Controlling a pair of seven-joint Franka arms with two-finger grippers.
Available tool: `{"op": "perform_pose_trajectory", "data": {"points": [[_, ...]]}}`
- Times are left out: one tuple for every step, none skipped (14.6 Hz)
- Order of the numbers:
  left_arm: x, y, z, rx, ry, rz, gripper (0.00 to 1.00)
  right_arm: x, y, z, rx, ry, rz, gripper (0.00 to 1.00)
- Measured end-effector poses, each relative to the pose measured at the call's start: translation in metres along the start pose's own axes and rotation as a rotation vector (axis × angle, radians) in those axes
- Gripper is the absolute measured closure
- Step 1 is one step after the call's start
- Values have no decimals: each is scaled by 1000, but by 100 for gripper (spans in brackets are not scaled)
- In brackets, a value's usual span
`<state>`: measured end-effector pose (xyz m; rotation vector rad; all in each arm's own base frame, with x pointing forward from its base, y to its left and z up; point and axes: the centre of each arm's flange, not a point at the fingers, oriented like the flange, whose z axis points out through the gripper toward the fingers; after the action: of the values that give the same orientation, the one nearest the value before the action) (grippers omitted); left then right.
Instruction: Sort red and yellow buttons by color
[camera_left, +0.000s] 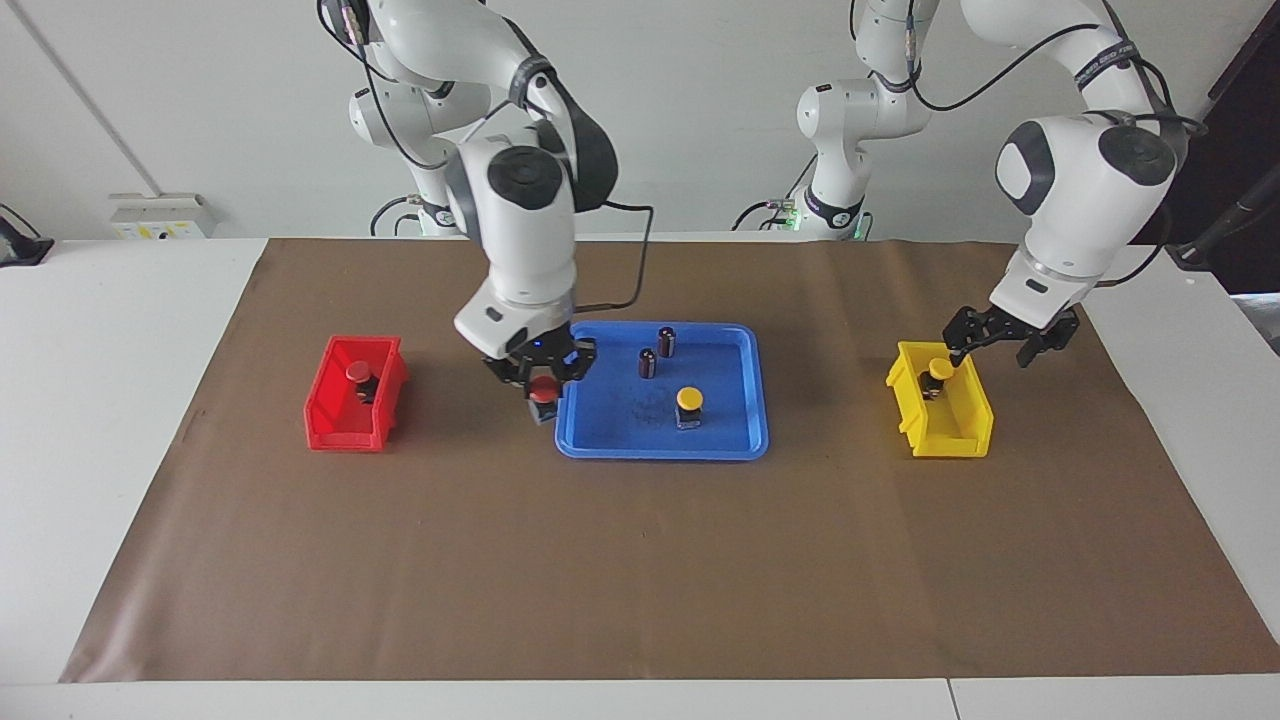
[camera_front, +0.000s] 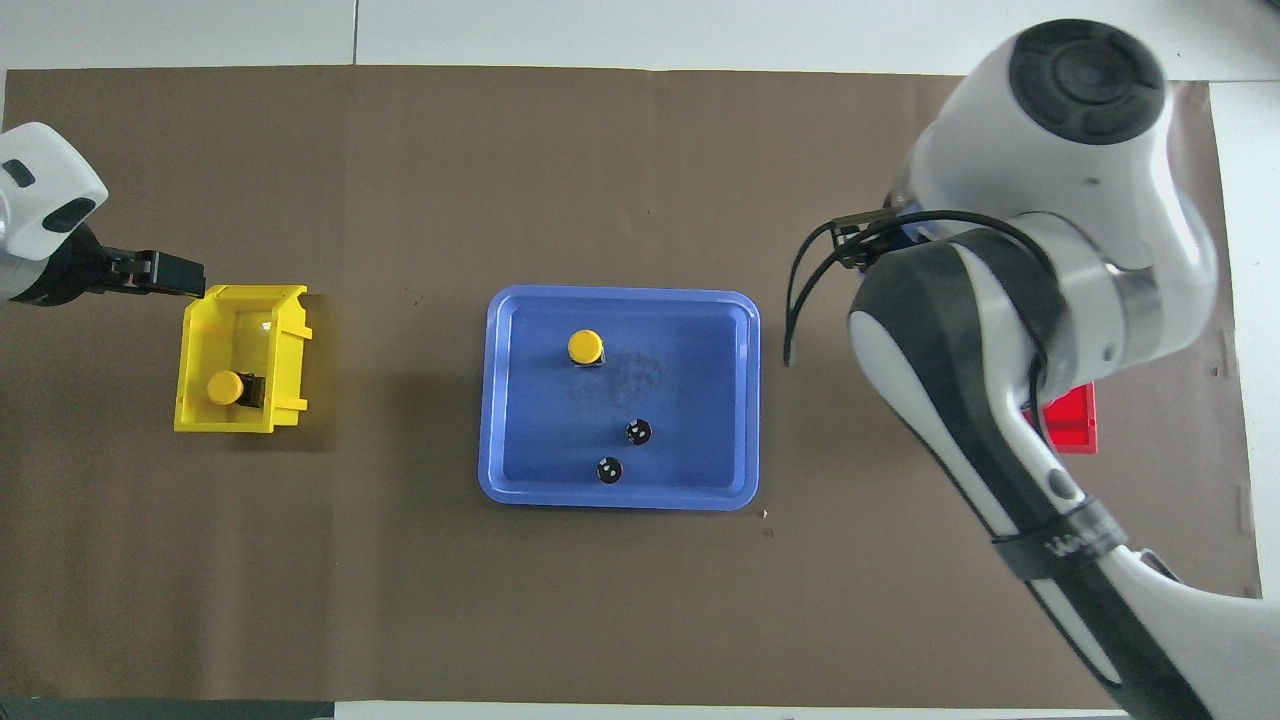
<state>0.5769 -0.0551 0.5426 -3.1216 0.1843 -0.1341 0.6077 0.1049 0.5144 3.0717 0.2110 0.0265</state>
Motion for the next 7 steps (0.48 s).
{"op": "perform_pose_trajectory", "data": {"points": [[8,23,-10,-9,14,-35,0,-13,41,1,9,-12,-18,59],[14,56,-11,-17,17,-63,0,-26,75,8,24,-22,-38,59],[17,97,-2,-24,6,-91,0,-35,103,19,36,-14,-59,59],[18,141,12,-30,-2,-123,0,-43,126,34,39,7,-75,59],[17,186,30,-35,2,-150,0,-49,142,50,35,29,-86,59],[13,229,51,-32,1,-171,0,-57,151,69,31,44,-97,59],[7,267,75,-25,-10,-181,0,-66,155,86,30,45,-104,59]]}}
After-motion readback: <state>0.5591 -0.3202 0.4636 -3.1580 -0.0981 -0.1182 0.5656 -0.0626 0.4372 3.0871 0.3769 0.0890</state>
